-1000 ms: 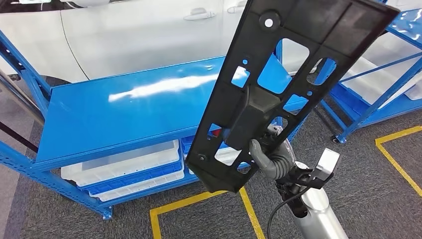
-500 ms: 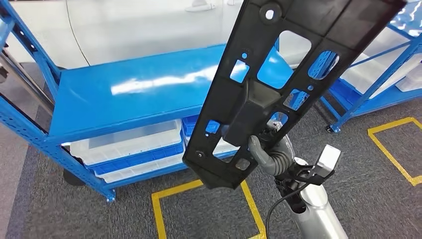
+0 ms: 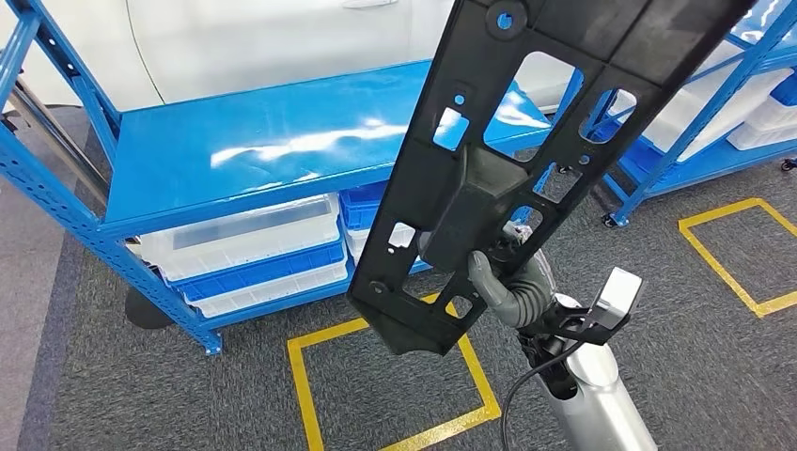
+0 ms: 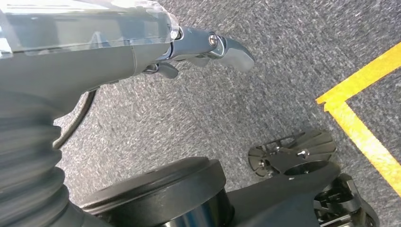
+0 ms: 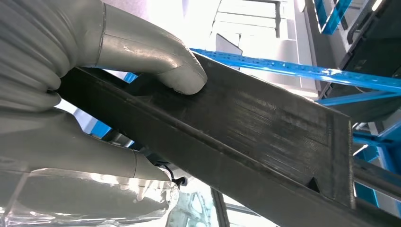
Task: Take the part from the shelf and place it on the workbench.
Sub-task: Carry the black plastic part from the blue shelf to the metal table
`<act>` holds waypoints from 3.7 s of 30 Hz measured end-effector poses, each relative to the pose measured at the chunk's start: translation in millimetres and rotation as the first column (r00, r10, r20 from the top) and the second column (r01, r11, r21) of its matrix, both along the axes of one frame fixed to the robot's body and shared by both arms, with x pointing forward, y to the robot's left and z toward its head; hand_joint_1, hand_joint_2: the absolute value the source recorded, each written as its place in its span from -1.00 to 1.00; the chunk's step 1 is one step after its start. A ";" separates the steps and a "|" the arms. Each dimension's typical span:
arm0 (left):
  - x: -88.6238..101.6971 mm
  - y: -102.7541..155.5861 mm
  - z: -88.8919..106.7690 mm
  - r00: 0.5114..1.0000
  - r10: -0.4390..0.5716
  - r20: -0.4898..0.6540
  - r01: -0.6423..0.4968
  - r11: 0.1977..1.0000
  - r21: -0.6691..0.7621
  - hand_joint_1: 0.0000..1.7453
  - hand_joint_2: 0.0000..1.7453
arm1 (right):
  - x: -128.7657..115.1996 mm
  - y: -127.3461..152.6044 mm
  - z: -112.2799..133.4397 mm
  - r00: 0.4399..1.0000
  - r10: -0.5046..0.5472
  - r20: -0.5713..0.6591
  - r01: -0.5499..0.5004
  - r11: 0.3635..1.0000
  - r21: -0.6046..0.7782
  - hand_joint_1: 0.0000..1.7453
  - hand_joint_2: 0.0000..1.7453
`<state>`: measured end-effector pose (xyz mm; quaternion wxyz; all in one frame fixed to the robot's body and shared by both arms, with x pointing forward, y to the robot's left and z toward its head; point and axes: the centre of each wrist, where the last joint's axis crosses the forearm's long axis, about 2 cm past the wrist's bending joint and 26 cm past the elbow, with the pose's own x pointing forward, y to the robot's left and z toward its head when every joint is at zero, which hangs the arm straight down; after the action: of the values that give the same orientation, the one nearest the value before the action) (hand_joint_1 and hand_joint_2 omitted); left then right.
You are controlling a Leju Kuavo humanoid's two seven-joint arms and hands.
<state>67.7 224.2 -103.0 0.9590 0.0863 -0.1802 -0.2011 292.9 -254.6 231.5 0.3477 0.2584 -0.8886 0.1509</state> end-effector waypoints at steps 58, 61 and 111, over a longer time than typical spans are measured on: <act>-3.1 3.7 -0.9 1.000 -0.009 0.001 0.009 1.000 0.017 -1.00 1.00 | -6.0 -7.8 -8.9 0.999 -0.004 -0.036 0.004 1.000 0.015 1.00 1.00; -1.9 3.7 -0.7 1.000 -0.009 0.003 0.009 1.000 0.017 -1.00 1.00 | -6.0 -8.4 -8.9 0.999 -0.006 -0.035 0.006 1.000 0.015 1.00 1.00; -3.7 18.3 -2.5 0.999 -0.042 -0.026 0.044 0.996 0.080 -1.00 1.00 | -58.3 -36.8 -25.8 0.956 -0.293 0.018 0.293 0.956 -0.029 1.00 1.00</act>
<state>64.0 242.4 -105.5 0.9522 0.1185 -0.1624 -0.2299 234.6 -291.4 205.7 0.3642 0.1173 -0.9169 0.1132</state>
